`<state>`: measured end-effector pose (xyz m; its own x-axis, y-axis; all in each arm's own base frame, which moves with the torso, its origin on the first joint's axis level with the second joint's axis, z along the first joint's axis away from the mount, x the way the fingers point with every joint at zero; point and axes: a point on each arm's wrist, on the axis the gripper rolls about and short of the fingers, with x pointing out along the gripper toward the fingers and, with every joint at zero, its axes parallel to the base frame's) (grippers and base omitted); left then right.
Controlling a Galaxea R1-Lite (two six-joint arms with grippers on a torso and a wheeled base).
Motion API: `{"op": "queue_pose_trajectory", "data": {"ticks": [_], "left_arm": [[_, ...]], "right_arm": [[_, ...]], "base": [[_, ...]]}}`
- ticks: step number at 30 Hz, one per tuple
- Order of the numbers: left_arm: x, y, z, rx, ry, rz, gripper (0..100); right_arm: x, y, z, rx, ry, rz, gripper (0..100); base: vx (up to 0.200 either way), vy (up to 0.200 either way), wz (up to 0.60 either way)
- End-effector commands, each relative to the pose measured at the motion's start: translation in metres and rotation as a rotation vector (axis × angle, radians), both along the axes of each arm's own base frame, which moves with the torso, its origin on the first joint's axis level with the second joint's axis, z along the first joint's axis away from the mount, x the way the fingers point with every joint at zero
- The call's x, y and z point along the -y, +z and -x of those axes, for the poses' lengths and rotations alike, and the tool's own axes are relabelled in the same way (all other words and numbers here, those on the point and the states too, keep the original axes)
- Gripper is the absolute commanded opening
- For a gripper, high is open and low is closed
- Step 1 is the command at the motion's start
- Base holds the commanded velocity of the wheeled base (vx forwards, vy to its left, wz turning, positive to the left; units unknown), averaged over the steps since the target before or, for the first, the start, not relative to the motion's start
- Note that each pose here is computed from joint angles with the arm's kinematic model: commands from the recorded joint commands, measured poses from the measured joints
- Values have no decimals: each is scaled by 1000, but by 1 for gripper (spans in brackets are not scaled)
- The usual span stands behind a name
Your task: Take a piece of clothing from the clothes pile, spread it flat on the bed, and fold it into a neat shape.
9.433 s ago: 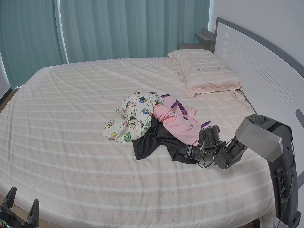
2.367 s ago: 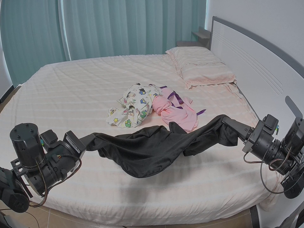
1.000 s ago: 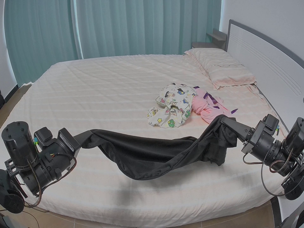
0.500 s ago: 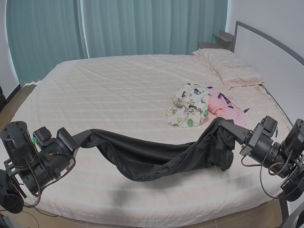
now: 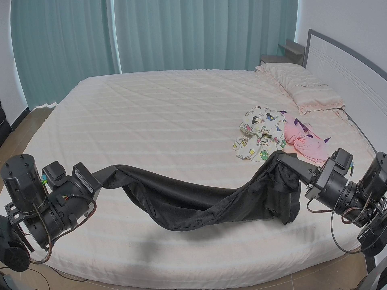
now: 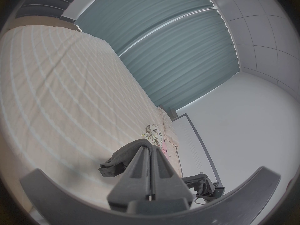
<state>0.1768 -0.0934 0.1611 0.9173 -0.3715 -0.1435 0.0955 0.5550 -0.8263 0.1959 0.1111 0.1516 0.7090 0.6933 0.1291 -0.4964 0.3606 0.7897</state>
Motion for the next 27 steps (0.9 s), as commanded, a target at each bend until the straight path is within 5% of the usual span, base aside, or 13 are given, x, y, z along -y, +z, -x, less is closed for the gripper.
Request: {"op": "queue_pose_trajectory", "data": {"ticks": [1, 19, 27], "left_arm": [[0, -1, -1, -3, 1, -2, 0], [0, -3, 0, -9, 1, -8, 0], [1, -3, 0, -9, -6, -8, 0]], "right_arm": [[0, 2, 1, 10, 0, -5, 0], [0, 3, 1, 14, 0, -7, 0], [1, 2, 3, 12, 1, -3, 0]], "base": [[0, 200, 0], [0, 200, 0], [0, 0, 0]]}}
